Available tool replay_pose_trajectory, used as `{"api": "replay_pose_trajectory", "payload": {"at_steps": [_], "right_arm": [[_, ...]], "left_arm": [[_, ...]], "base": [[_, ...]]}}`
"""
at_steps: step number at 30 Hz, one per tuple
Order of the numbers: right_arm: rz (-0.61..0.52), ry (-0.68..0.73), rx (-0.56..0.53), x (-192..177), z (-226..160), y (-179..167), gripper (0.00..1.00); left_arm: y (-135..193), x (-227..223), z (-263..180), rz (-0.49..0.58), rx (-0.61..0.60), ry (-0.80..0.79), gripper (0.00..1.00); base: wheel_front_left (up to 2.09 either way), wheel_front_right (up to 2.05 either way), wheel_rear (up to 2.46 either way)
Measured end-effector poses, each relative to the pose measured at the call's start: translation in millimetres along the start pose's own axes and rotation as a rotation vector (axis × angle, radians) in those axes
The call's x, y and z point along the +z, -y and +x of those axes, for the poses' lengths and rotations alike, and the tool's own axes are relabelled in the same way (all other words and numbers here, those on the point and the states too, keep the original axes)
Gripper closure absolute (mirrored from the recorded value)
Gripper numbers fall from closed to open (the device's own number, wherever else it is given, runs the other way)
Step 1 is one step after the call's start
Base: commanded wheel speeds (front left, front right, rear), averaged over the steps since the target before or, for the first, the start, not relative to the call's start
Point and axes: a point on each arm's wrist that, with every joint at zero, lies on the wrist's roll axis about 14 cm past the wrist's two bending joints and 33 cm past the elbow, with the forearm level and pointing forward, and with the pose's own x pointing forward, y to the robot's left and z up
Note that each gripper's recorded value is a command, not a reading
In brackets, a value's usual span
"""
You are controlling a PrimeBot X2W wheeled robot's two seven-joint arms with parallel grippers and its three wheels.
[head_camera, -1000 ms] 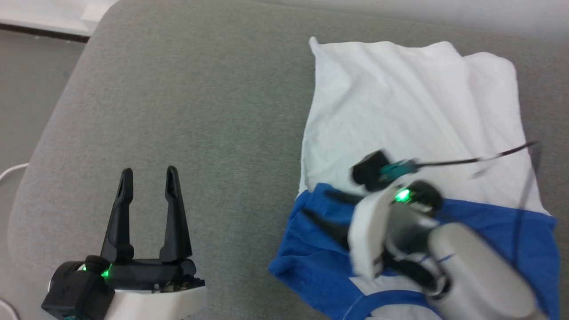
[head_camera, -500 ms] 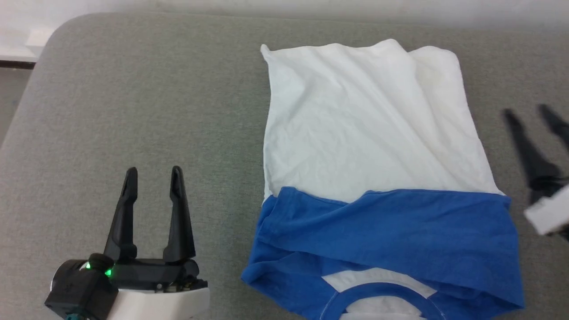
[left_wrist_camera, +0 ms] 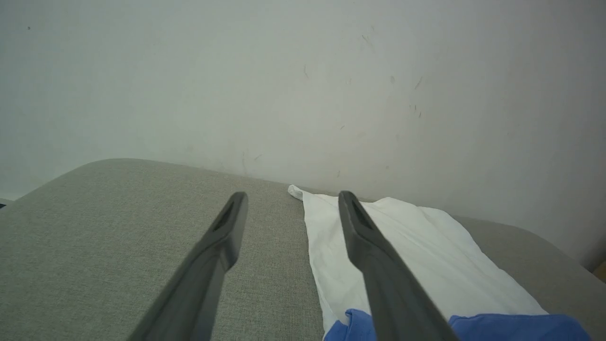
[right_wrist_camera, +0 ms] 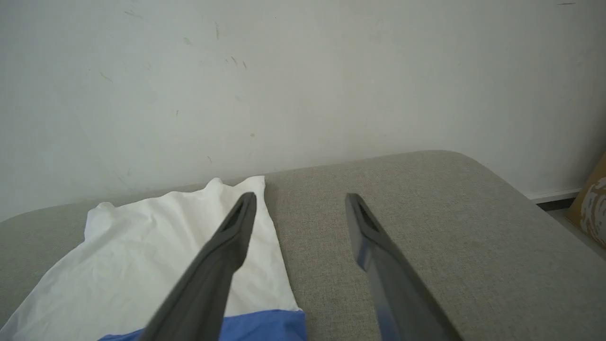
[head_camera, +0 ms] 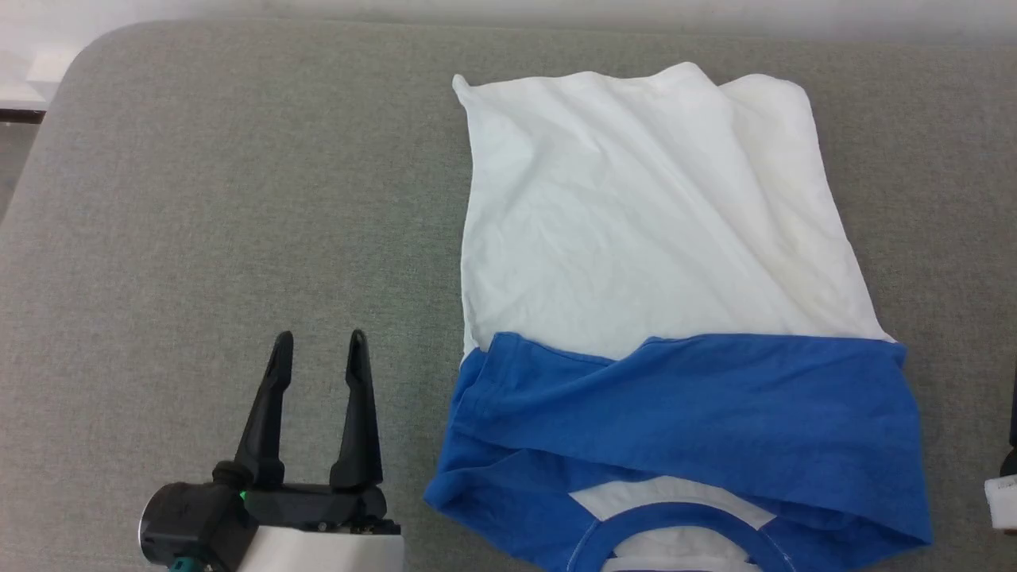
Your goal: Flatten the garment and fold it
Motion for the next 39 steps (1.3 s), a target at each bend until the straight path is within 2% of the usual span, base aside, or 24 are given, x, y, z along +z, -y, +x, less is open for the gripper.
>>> {"api": "replay_pose_trajectory", "payload": {"at_steps": [5,9,14,17,21,25,30,35,39], "right_arm": [[0.003,0.005,-0.004,-3,-1,0,0.0],[0.001,0.024,0.011,0,7,-6,0.0],[0.006,0.012,0.042,-8,24,-17,0.0],[0.012,-0.021,0.051,-21,33,-17,0.0],[-0.006,-0.047,0.057,-35,49,-12,0.0],[-0.014,-0.074,0.073,-53,65,-12,0.0],[-0.014,-0.13,0.089,-81,77,-12,0.0],[-0.004,-0.18,0.086,-107,83,-9,0.0],[-0.017,-0.206,0.073,-122,85,-1,0.0]], "left_arm": [[1,1,4,-0.006,-0.003,0.004,0.0],[5,21,29,0.035,-0.06,0.052,0.0],[24,47,83,0.161,-0.193,0.074,0.0],[40,61,123,0.198,-0.264,0.074,0.0],[49,57,176,0.257,-0.322,-0.008,0.0],[47,26,221,0.253,-0.319,-0.155,0.0],[33,-32,256,0.28,-0.28,-0.373,0.0],[21,-99,265,0.283,-0.247,-0.579,0.0],[16,-140,264,0.294,-0.237,-0.678,0.0]], "base": [[0.0,0.0,0.0],[0.0,0.0,0.0],[0.0,0.0,0.0],[0.0,0.0,0.0],[0.0,0.0,0.0],[0.0,0.0,0.0],[0.0,0.0,0.0],[0.0,0.0,0.0],[0.0,0.0,0.0]]}}
